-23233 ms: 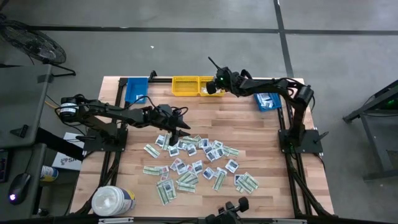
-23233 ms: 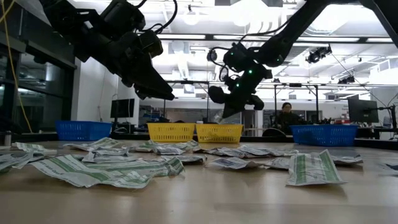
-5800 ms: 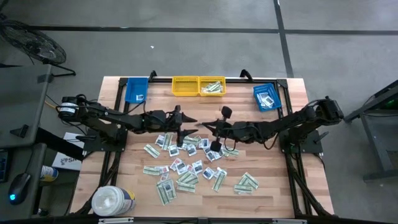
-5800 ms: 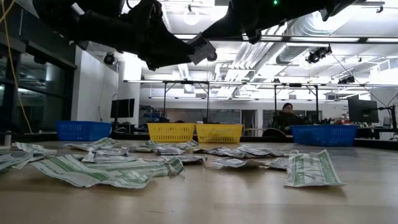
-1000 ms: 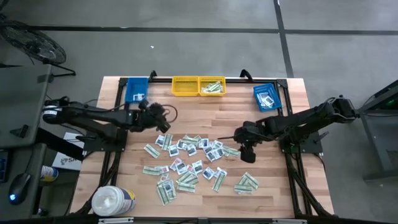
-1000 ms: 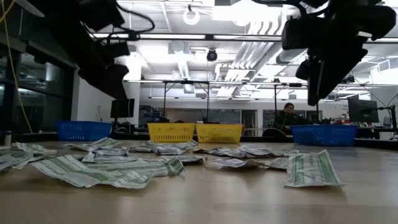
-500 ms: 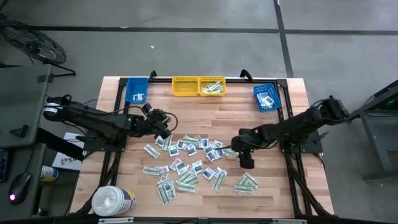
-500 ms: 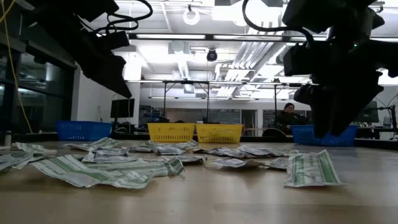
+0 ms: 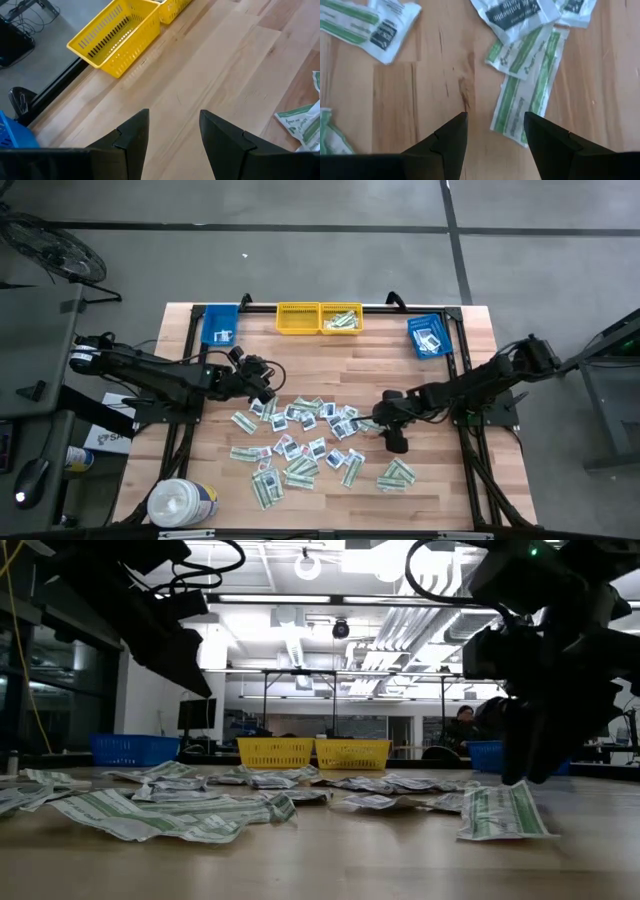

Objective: Pick & Place First Aid Supplies
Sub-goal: Put the green bandage pack into the right yellow bin

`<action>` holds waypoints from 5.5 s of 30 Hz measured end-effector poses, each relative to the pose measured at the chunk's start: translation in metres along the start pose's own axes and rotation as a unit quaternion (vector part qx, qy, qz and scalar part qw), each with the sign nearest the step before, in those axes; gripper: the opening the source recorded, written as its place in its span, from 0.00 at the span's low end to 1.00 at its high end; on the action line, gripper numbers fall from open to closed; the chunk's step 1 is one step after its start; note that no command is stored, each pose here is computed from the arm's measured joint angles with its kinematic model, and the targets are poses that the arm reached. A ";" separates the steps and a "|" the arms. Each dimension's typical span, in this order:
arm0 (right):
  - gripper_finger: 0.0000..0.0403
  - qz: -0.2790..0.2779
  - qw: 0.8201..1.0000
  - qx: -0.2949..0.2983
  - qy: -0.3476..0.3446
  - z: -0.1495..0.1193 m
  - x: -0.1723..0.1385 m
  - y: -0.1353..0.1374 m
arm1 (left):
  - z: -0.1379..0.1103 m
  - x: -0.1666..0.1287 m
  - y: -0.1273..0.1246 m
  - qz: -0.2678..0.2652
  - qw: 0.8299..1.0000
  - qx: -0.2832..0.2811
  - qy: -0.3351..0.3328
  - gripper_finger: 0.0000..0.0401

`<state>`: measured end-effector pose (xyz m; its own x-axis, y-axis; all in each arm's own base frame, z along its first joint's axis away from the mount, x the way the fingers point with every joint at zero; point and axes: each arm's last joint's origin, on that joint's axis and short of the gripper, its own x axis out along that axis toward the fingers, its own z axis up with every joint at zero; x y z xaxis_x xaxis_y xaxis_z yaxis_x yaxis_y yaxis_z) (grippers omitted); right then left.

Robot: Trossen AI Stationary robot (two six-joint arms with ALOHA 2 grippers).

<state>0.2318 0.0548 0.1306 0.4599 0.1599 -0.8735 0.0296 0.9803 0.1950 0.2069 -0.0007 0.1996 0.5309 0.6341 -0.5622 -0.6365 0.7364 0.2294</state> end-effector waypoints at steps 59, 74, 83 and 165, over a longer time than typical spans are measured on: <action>0.00 -0.308 0.928 -0.144 0.151 0.042 -0.048 -0.008 | 0.028 -0.003 -0.007 -0.001 0.990 0.071 -0.121 0.43; 0.00 -0.345 0.894 -0.275 0.073 0.091 -0.062 -0.119 | 0.028 -0.004 -0.007 -0.005 0.990 0.071 -0.121 0.43; 0.00 -0.357 0.880 -0.312 -0.023 0.102 -0.071 -0.191 | 0.029 -0.004 -0.007 -0.006 0.990 0.071 -0.121 0.43; 0.35 0.142 0.954 0.263 0.027 0.026 0.010 -0.101 | 0.029 -0.004 -0.008 -0.015 0.990 0.074 -0.121 0.43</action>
<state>0.2567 -0.0454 0.1141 0.4691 0.4311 -0.7708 0.3582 0.7050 0.6122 0.2261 -0.0019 0.2227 0.6787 0.6356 -0.3678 -0.5384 0.7713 0.3395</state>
